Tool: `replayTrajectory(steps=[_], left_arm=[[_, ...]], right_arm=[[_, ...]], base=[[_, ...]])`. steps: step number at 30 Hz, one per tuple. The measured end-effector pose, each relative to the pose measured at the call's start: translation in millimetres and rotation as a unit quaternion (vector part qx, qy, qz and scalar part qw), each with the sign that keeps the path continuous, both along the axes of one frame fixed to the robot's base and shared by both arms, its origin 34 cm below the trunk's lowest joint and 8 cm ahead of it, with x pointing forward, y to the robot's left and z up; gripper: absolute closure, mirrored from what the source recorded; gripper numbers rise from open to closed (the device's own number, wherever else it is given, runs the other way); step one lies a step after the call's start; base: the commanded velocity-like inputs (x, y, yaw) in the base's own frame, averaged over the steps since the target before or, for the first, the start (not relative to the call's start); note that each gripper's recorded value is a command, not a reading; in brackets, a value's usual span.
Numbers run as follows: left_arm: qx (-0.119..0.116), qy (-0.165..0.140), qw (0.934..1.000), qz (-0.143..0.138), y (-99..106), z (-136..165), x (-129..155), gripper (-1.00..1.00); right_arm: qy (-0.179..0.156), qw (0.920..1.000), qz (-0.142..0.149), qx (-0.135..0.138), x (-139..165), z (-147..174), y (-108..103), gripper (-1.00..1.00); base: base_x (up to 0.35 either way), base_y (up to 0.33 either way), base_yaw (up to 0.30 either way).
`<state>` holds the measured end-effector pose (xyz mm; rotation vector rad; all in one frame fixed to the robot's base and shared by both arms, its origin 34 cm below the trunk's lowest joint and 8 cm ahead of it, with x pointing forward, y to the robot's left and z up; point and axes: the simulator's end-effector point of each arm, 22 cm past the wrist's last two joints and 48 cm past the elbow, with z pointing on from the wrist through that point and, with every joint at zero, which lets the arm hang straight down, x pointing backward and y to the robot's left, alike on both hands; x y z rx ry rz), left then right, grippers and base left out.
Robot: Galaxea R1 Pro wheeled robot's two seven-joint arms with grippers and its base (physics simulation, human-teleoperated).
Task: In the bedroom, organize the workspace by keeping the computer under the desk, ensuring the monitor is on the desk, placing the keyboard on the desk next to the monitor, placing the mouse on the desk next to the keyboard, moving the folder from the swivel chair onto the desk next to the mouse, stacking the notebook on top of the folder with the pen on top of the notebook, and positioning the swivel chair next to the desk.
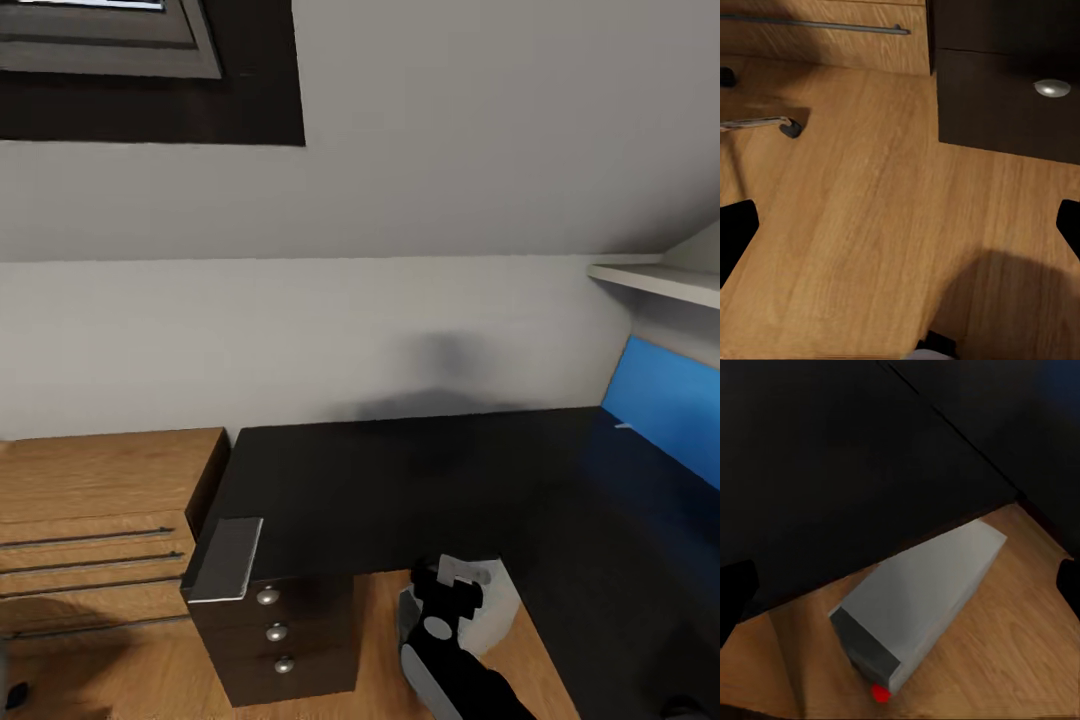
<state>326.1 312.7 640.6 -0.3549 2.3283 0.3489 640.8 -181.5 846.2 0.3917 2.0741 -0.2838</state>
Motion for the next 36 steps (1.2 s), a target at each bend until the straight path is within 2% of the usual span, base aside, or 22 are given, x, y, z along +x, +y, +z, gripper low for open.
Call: replayTrajectory(steps=[5,9,10,22,28,30,36], left_arm=[[0.0,0.003,1.0,0.0,-0.4,-0.8,-0.8,-1.0],[0.0,0.003,1.0,0.0,-0.1,-0.9,-0.9,-1.0],[0.0,0.004,1.0,0.0,0.2,-1.1,-1.1,-1.0],[-0.001,0.003,1.0,0.0,-0.6,-1.1,-0.9,-1.0],[-0.001,0.003,1.0,-0.002,-1.2,-1.2,-0.6,-1.0],[-0.001,0.003,1.0,-0.002,-1.3,-1.3,-0.4,-1.0],[-0.001,0.003,1.0,-0.001,-1.2,-1.3,-0.5,-1.0]], right_arm=[[-0.009,1.0,0.002,-0.002,-33.3,-24.2,3.2,-1.0],[-0.014,0.9998,0.006,-0.01,-48.8,-37.1,2.7,-1.0],[-0.012,0.9997,0.005,-0.02,-62.0,-50.7,-2.4,-1.0],[-0.003,0.9988,-0.005,-0.048,-107.1,-92.7,-22.9,-1.0],[0.022,0.998,0.038,-0.045,-121.9,-118.0,-22.4,-1.0],[0.035,0.9965,0.069,-0.031,-127.5,-131.0,-18.3,-1.0],[0.039,0.9961,0.075,-0.026,-129.4,-134.9,-18.7,-1.0]], base=[[0.0,0.0,0.278],[0.0,0.0,0.279],[0.0,0.0,0.279],[-0.001,0.0,0.279],[-0.139,0.0,0.279],[-0.309,0.0,0.279],[-0.323,0.0,0.279]])
